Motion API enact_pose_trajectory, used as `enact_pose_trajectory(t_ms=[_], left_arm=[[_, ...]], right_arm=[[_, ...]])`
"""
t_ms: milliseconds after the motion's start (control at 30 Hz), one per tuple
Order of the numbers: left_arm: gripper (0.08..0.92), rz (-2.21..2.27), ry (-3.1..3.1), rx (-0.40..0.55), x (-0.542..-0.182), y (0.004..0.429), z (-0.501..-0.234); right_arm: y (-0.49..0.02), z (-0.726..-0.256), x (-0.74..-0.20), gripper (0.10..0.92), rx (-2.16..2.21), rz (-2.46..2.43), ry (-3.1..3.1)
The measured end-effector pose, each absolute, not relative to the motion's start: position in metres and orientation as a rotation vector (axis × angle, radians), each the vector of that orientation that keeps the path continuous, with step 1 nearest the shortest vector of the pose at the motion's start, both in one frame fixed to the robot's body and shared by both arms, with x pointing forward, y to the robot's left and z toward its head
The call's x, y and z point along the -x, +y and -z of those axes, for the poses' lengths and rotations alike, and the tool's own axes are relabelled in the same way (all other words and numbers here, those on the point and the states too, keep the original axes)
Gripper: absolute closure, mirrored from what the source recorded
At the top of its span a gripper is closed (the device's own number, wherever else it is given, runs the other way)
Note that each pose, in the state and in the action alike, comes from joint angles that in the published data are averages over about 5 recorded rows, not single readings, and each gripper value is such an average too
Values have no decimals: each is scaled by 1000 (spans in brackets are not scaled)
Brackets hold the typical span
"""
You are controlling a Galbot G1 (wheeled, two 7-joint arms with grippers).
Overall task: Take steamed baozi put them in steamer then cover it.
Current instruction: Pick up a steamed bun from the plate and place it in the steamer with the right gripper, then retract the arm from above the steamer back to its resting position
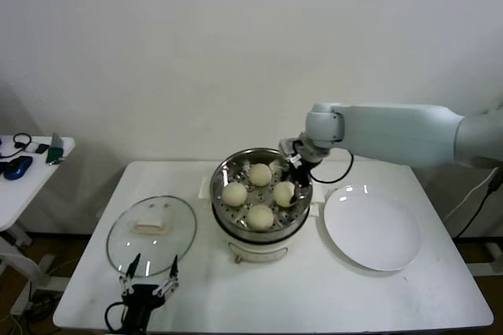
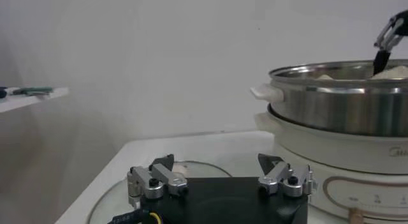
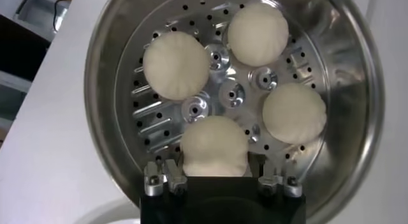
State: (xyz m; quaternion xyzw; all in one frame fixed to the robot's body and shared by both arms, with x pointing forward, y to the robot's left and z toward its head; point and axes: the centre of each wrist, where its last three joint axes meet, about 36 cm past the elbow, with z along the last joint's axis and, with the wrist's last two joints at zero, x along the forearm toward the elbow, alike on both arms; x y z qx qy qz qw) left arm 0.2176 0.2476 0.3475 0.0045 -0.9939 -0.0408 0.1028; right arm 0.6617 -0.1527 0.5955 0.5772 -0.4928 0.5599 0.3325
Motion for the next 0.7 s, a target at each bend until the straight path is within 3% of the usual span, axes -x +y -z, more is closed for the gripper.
enact_pose_trajectory(t_ms=[100, 333, 700], left_arm=[[177, 120, -2933, -14, -218, 248, -348], [177, 121, -2937, -13, -218, 248, -350], [177, 126, -2943, 0, -221, 248, -357]], right_arm=[[-151, -590, -664, 334, -1505, -1465, -1288], [-152, -594, -670, 207, -1513, -1465, -1296], [-183, -667, -677, 199, -1551, -1308, -1516]])
